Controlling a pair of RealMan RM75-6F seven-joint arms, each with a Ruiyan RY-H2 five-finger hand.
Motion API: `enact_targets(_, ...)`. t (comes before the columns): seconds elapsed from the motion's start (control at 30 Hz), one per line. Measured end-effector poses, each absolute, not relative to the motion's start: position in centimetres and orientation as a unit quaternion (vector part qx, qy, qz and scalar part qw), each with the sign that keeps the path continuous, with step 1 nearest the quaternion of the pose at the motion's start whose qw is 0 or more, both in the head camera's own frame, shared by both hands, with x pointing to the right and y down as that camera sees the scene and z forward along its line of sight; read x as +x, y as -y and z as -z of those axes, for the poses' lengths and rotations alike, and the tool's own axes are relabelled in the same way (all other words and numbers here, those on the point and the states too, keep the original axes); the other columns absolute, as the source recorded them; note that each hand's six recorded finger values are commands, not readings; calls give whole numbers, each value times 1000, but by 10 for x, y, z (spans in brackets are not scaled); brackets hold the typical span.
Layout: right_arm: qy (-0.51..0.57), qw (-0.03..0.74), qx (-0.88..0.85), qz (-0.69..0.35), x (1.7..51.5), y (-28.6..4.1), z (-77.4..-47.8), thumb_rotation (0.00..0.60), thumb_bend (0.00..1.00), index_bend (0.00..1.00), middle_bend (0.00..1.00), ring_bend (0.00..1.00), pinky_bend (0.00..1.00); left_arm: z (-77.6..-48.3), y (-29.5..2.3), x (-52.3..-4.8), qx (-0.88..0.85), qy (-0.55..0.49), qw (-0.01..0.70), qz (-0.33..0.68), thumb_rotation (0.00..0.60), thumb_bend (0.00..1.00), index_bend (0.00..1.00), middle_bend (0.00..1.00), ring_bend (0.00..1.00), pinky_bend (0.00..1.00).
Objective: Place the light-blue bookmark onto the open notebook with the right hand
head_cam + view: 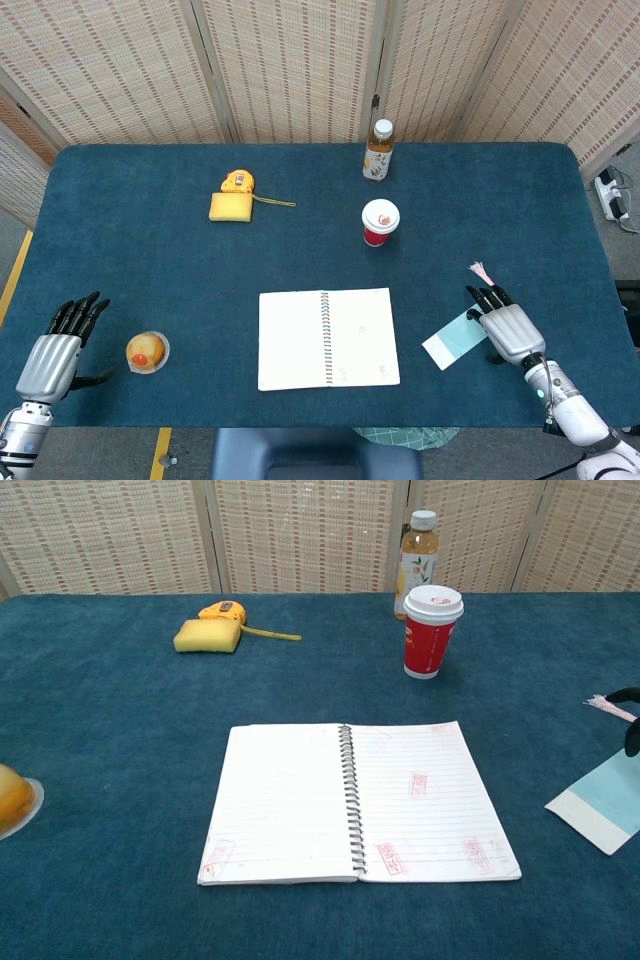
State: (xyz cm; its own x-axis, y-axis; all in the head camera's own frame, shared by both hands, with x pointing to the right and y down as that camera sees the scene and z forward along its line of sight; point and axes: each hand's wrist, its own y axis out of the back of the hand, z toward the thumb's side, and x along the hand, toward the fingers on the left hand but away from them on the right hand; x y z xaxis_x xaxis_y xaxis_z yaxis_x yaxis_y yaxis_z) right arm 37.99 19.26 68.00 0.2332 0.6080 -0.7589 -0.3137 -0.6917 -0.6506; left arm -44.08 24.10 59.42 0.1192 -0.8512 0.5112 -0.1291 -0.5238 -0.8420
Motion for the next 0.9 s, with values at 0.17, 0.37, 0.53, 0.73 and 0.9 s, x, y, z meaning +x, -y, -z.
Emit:
enact_targets(0.17,101,374,-691,-610,374,-188,-690,600,164,301,0,0,0,-592,-240,-444,-671,-368,325,555,600,167,58,0,0,0)
enact_targets(0.37,84,376,-693,-610,368,-188,-698,600,167,302,0,0,0,-592,-239,-445,-670,-370,324,556,600,167,58,0,0,0)
enact_targets(0.53,76,377,-694,-609,365,-188,-701,600,168,301,0,0,0,-592,-239,-446,-668,-370,325,558,600,167,58,0,0,0)
enact_targets(0.73,70,376,-694,-611,363,-187,-705,600,172,317,0,0,0,-593,-239,-446,-668,-370,325,558,600,167,58,0,0,0)
enact_targets(0.9,66,374,-694,-612,361,-186,-708,600,178,346,0,0,0,-592,-239,-447,-667,-371,325,558,600,167,58,0,0,0)
